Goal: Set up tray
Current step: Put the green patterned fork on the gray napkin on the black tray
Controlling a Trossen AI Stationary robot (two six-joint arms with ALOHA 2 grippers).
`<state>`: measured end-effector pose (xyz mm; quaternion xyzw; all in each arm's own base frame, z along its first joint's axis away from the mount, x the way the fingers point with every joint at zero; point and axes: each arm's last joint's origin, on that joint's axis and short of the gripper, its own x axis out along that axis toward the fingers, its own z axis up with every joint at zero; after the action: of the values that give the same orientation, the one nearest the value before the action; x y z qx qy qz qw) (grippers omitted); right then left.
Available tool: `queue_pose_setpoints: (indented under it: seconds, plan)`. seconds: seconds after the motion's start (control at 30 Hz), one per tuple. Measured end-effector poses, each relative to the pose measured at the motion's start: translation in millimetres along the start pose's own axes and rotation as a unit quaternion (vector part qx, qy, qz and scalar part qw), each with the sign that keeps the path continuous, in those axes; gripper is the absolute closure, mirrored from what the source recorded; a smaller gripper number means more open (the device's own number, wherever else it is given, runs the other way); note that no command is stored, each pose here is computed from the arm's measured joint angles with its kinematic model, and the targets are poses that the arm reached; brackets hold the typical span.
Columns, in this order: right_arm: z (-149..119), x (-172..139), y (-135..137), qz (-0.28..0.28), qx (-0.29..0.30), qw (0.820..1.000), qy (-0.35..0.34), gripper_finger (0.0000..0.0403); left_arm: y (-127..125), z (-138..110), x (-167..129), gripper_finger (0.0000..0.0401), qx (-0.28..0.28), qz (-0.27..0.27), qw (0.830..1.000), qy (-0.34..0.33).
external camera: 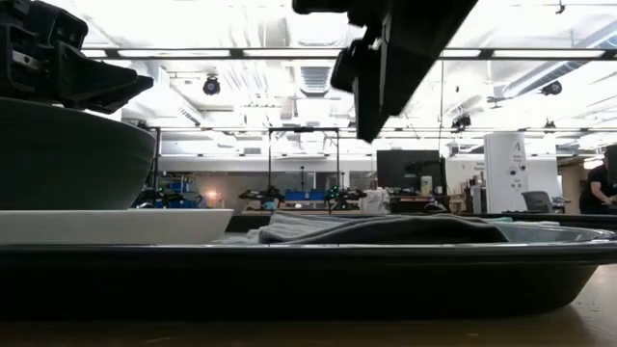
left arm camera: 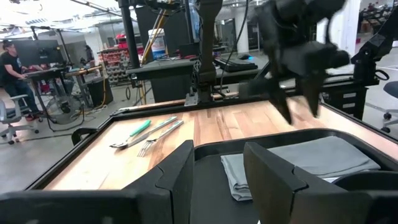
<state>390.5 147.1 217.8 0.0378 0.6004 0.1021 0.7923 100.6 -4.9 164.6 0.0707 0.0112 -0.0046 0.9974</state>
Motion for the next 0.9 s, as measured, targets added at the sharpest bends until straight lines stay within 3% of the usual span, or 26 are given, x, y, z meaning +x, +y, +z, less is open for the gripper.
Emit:
queue_pose_setpoints:
  seconds: [0.23, 0.6, 0.9]
  plan:
    - [-14.3, -47.1, -9.8, -0.131, -0.014, 0.991, -0.011, 0.0188, 0.0, 0.0, 0.0, 0.0279, 0.004, 0.000, 1.000, 0.000]
    - [-44.3, -92.2, -51.8, -0.163, 0.070, 0.984, -0.001, 0.0188, 0.0, 0.0, 0.0, 0.0279, 0.004, 0.000, 1.000, 0.000]
    - [-96.6, -105.1, -105.8, -0.187, 0.139, 0.972, 0.017, 0.0188, 0.0, 0.0, 0.0, 0.0279, 0.004, 0.000, 1.000, 0.000]
